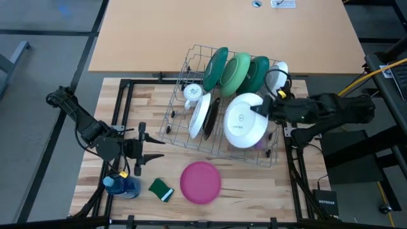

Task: Sort dishes
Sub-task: Put the blue pattern plate in the dish rack

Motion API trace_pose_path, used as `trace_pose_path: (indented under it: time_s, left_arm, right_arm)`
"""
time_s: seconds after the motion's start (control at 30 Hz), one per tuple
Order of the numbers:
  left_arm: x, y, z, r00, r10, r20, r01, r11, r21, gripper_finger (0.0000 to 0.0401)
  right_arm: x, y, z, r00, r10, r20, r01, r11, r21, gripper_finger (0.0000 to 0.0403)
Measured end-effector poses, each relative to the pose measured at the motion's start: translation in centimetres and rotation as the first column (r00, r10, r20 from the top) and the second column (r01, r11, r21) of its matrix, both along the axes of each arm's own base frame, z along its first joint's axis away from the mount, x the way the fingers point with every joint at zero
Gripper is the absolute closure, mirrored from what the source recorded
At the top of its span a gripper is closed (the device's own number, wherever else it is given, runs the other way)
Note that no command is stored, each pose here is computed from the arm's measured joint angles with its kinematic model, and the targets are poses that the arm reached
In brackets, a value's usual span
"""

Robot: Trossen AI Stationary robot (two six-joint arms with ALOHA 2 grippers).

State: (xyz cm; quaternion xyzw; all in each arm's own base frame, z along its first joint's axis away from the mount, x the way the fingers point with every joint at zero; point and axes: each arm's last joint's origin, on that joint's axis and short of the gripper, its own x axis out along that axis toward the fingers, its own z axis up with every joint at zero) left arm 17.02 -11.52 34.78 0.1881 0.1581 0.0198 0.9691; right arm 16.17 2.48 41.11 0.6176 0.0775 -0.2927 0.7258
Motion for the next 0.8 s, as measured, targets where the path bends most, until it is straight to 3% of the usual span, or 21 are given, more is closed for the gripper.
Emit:
trace_pose_path:
  time_s: [0.3, 0.8]
  left_arm:
    - [0.0, 0.0, -0.1, 1.000, 0.000, -0.007, 0.000, 1.000, 0.005, 0.0217]
    - [-0.1, 0.1, -0.4, 0.999, 0.012, -0.034, -0.012, 1.000, -0.008, 0.0217]
  right_arm:
    - [2.5, -3.0, -1.2, 0.993, -0.042, -0.110, 0.044, 0.999, 0.013, 0.0372]
    - [7.8, -6.1, -3.8, 0.978, 0.082, -0.191, -0.067, 0.994, 0.084, 0.0372]
